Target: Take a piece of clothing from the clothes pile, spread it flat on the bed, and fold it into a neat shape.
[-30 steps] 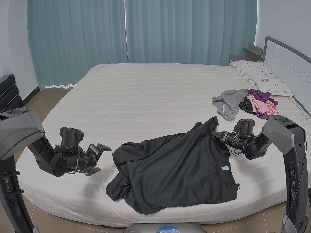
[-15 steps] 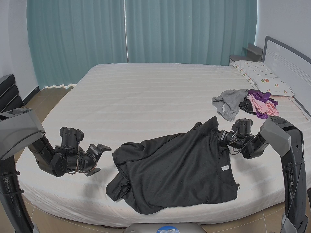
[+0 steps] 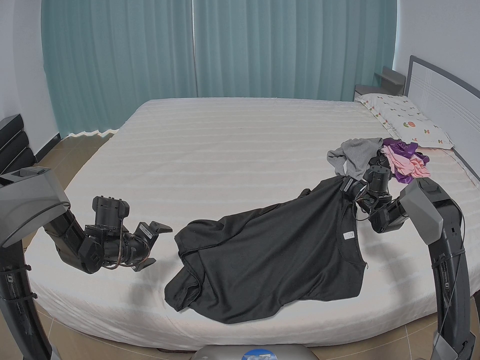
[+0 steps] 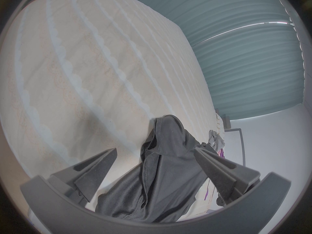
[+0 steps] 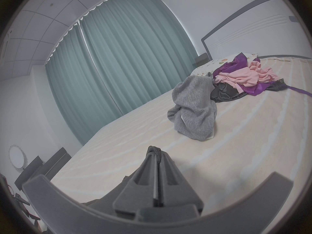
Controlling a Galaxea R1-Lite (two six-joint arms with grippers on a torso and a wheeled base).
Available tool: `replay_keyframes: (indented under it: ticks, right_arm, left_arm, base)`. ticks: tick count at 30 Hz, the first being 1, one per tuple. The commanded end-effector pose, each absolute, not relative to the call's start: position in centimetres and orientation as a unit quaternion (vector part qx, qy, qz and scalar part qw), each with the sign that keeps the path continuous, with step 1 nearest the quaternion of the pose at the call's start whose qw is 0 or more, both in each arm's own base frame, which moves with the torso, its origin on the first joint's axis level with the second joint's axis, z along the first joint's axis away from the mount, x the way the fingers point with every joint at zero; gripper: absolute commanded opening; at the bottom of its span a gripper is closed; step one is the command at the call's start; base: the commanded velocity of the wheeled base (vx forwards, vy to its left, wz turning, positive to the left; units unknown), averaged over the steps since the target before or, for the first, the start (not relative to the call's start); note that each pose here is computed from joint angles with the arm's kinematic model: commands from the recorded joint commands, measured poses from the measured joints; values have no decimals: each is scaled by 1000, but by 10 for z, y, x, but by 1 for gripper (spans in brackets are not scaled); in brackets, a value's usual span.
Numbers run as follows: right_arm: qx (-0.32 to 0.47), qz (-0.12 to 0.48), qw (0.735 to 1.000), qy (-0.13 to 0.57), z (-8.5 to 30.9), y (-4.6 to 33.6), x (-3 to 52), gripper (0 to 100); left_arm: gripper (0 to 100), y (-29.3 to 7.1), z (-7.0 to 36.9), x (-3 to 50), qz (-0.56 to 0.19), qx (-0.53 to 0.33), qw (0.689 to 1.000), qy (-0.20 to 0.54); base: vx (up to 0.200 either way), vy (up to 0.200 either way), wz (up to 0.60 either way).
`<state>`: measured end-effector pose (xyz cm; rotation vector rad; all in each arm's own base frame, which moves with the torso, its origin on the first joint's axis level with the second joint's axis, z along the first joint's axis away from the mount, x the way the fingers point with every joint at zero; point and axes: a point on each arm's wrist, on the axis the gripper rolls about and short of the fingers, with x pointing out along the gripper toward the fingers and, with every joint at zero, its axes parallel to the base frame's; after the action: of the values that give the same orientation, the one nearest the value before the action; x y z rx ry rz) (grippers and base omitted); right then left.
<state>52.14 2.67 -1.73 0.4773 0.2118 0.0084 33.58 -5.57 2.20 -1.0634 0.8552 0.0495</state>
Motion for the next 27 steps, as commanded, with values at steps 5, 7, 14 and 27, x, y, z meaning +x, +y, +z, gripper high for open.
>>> replay_keyframes:
  ticks: [5,7,14,27]
  right_arm:
    - [238,-16,969,59,-20,28,540,0]
    - [238,-20,970,55,-20,27,542,0]
    - [232,-20,967,101,-40,28,531,100]
    - [278,22,948,154,16,10,465,100]
  left_arm:
    - [100,-57,19,336,24,-490,776,396]
    - [100,-57,19,336,24,-490,776,396]
    - [100,-57,19,336,24,-490,776,396]
    - [100,-64,19,349,12,-489,781,387]
  base:
    - [0,0,0]
    - [0,0,0]
    - [0,0,0]
    - [0,0,0]
